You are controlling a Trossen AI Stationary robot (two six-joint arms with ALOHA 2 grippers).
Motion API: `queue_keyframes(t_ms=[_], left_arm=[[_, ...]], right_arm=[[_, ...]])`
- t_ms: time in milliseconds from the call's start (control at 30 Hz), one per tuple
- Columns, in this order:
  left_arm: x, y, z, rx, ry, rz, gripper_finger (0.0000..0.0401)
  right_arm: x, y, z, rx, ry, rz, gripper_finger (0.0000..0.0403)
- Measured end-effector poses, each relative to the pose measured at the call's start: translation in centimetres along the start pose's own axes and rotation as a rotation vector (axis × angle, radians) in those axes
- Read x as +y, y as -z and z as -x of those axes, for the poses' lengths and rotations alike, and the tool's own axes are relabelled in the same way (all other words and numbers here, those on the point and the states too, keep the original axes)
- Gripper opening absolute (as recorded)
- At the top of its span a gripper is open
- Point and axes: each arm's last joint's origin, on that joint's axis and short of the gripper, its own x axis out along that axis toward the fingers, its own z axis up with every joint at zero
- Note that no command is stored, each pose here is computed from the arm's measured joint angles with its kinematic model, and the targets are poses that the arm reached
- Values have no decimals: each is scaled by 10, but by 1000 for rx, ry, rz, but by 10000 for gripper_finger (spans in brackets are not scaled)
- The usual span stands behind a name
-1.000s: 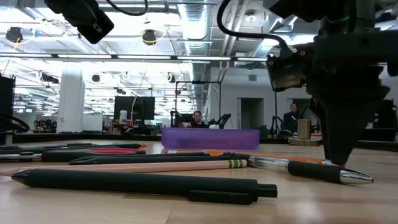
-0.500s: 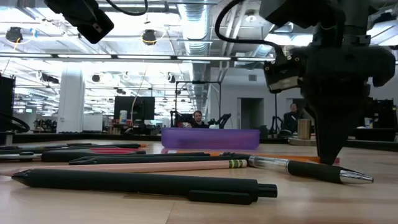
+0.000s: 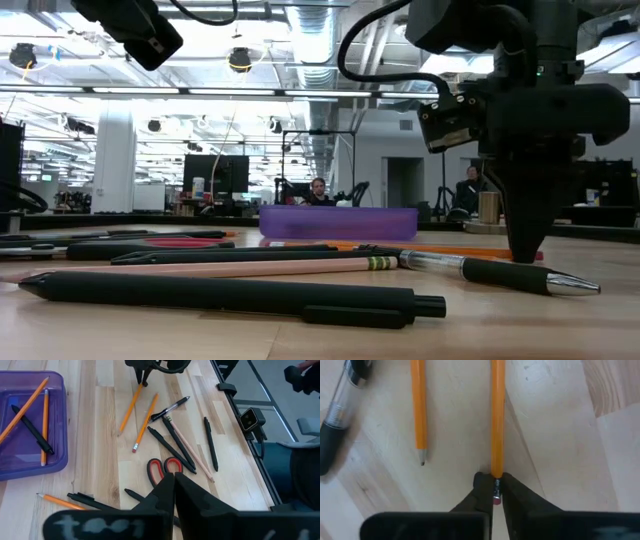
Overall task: Pick & place school supplies into a supply box
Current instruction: Put the yellow pencil into the purple supply box
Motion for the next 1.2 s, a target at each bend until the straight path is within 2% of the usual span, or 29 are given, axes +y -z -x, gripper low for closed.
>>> queue_keyframes(t_ms=[200,367,467,567,733,967,1200], left_arm=[[0,0,0,0,0,0,0],[0,0,0,0,0,9,0],[0,0,0,0,0,9,0],[0,0,0,1,1,10,0],[0,1,0,11,-2,12,0],[0,1,0,8,-1,11,0],[0,1,0,8,-1,17,0]], right_arm=[[1,0,1,-6,9,0,5],[7,1,16,-51,51,19,2],[1,4,24,-59,140,22,1],[0,1,40,-84,161,-1,1],[1,1,48,-98,162,7,0],[-2,-11,59,-124,156,41,0],[-18,-31,77,-123,205,82,0]])
